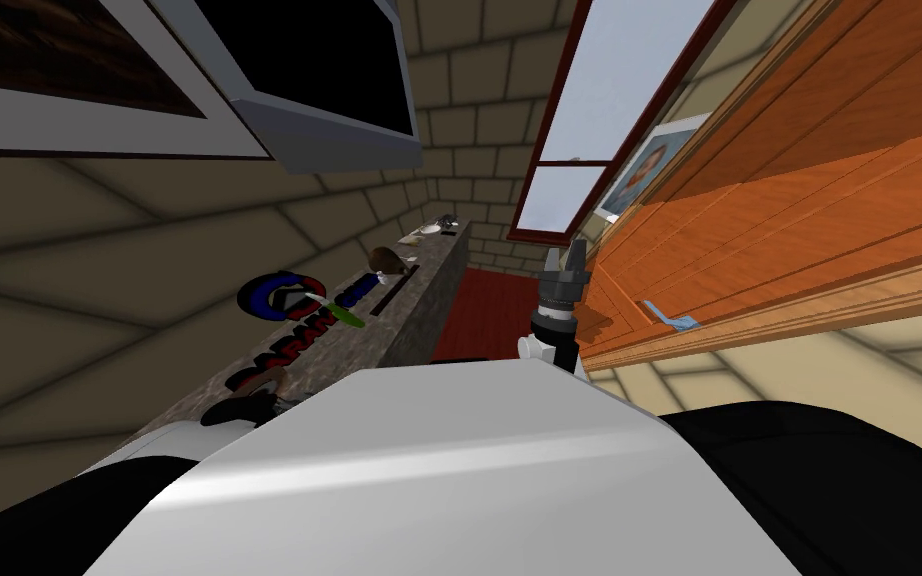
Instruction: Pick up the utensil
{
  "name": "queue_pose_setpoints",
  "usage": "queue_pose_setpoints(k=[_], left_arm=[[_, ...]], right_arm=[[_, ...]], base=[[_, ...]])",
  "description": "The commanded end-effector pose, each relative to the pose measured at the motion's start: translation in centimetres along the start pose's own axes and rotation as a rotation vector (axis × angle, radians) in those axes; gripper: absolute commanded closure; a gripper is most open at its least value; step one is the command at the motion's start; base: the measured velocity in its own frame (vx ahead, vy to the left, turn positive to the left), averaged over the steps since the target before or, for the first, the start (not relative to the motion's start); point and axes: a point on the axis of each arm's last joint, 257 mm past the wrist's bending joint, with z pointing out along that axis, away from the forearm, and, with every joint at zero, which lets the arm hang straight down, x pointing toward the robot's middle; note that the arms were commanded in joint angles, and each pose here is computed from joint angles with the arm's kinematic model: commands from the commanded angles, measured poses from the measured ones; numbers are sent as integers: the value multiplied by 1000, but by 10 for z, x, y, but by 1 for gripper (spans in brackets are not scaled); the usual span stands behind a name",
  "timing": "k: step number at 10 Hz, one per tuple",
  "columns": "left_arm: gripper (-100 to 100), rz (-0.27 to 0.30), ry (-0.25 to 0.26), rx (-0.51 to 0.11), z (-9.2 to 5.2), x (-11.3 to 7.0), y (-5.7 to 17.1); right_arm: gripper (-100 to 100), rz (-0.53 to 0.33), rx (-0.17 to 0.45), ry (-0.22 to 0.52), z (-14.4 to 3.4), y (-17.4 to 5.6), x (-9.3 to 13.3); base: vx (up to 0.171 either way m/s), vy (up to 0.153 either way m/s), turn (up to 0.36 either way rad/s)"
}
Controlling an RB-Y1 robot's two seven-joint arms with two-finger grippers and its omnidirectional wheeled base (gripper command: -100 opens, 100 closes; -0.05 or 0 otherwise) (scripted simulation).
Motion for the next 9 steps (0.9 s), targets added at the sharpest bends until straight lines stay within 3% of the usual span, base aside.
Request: queue_pose_setpoints(k=[1,3,4,5,7,8,9], left_arm=[[100,0,0,0,0,0,0],[100,0,0,1,0,0,0],[0,0,0,1,0,0,0],[100,7,0,4,-8,-1,-3],[100,18,0,5,-18,0,-7],[100,15,0,5,-15,-1,-6],[0,15,0,4,-15,-1,-6]], right_arm=[[0,0,0,0,0,0,0],[0,0,0,0,0,0,0],[0,0,0,0,0,0,0],[0,0,0,0,0,0,0],[0,0,0,0,0,0,0],[0,0,0,0,0,0,0],[0,0,0,0,0,0,0]], base=[[0,0,0],[0,0,0],[0,0,0],[9,0,70],[16,-1,66],[7,-2,6],[0,0,0]])
